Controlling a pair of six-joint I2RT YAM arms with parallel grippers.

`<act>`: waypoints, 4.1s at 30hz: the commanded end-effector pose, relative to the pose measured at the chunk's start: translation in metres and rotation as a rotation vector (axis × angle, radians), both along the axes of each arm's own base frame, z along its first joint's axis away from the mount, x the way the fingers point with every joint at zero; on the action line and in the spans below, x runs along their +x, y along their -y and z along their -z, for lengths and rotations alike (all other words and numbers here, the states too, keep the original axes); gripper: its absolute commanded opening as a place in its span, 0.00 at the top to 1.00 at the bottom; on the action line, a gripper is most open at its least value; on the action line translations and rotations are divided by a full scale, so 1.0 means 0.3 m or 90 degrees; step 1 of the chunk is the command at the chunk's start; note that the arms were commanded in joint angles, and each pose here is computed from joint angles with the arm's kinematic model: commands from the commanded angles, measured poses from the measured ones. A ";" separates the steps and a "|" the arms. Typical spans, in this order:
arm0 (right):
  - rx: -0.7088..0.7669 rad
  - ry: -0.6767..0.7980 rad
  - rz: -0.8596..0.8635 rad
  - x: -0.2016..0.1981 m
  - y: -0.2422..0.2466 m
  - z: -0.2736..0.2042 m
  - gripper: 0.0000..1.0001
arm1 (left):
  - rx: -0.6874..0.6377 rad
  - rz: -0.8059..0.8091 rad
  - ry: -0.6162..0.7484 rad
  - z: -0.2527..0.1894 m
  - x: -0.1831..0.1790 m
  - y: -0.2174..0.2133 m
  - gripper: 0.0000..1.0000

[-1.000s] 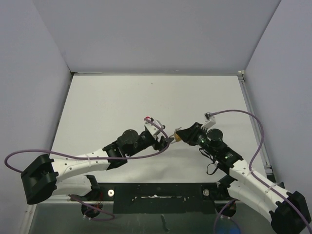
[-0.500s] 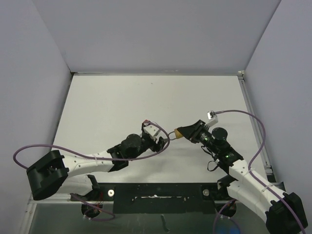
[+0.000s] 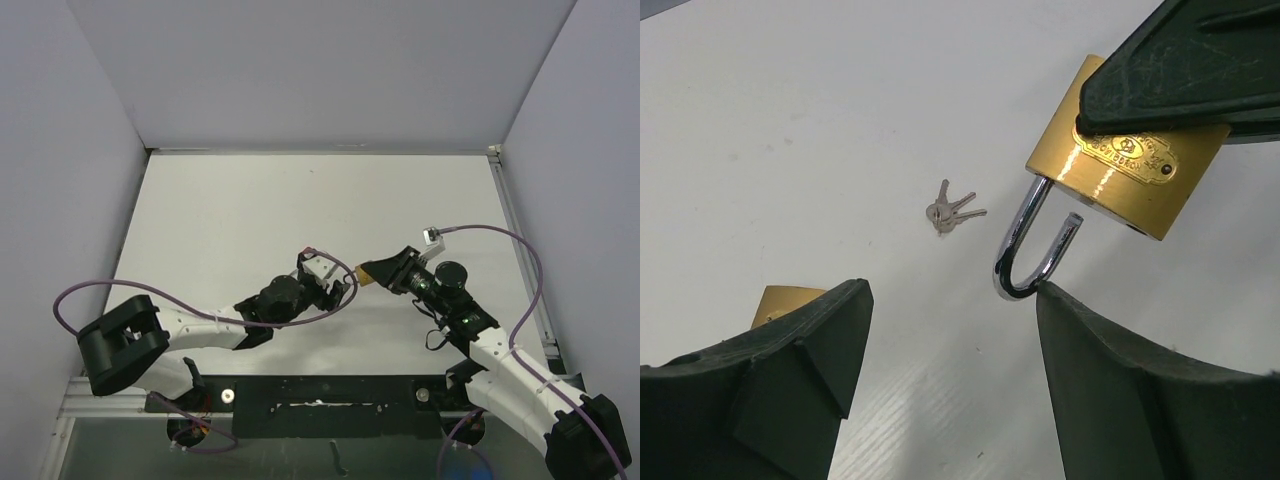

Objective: Unlock with the key

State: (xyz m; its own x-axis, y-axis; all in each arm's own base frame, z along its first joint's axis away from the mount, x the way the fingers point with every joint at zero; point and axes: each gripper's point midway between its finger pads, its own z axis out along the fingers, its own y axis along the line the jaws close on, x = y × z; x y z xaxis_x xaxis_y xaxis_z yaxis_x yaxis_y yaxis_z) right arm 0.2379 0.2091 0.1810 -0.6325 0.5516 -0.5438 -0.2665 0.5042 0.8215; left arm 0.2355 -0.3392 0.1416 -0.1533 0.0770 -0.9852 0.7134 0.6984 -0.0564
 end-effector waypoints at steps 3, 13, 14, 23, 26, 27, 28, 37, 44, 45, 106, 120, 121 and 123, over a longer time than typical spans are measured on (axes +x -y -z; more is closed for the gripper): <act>0.067 0.084 -0.020 0.001 -0.021 -0.164 1.00 | -0.072 -0.053 0.055 -0.128 0.072 0.025 0.34; 0.074 0.081 -0.023 -0.008 -0.021 -0.162 1.00 | -0.075 -0.180 0.121 -0.152 0.153 -0.069 0.34; 0.074 0.080 -0.021 -0.007 -0.019 -0.161 1.00 | -0.084 -0.186 0.131 -0.163 0.156 -0.075 0.35; 0.078 0.076 0.021 0.036 0.000 -0.170 1.00 | -0.049 -0.215 0.189 -0.138 0.117 -0.088 0.34; 0.069 0.082 0.039 0.077 0.012 -0.173 1.00 | -0.052 -0.227 0.172 -0.117 0.094 -0.121 0.34; 0.071 0.086 0.041 0.091 0.014 -0.180 1.00 | -0.058 -0.233 0.163 -0.112 0.087 -0.140 0.34; 0.071 0.088 0.043 0.108 0.016 -0.179 1.00 | -0.060 -0.239 0.152 -0.099 0.077 -0.169 0.34; 0.044 0.135 0.051 0.308 0.020 -0.122 1.00 | -0.153 -0.277 0.106 -0.164 -0.017 -0.384 0.34; 0.037 0.188 0.020 0.507 -0.043 -0.099 1.00 | -0.176 -0.272 0.098 -0.203 -0.068 -0.455 0.34; 0.036 0.190 0.018 0.539 -0.053 -0.088 1.00 | -0.180 -0.272 0.096 -0.203 -0.071 -0.461 0.34; -0.461 -0.096 0.121 0.472 0.106 0.325 0.04 | -0.191 -0.246 0.086 -0.205 -0.085 -0.422 0.37; -0.481 -0.213 0.106 0.307 0.046 0.406 0.48 | -0.188 -0.237 0.069 -0.169 -0.089 -0.408 0.37; -0.482 -0.214 0.102 0.305 0.039 0.407 0.49 | -0.186 -0.238 0.068 -0.166 -0.089 -0.408 0.37; -0.482 -0.217 0.095 0.299 0.023 0.414 0.50 | -0.188 -0.238 0.067 -0.163 -0.090 -0.409 0.37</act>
State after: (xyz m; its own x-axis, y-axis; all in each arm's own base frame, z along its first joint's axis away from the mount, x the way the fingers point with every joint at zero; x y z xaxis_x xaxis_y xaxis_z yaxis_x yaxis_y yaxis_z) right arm 0.3263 0.1936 0.0503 -0.7859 0.1997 -0.5853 0.0503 0.9639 0.2614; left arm 0.2086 -0.2101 0.1667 -0.0389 -0.1495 -0.9880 0.4129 0.8980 -0.1521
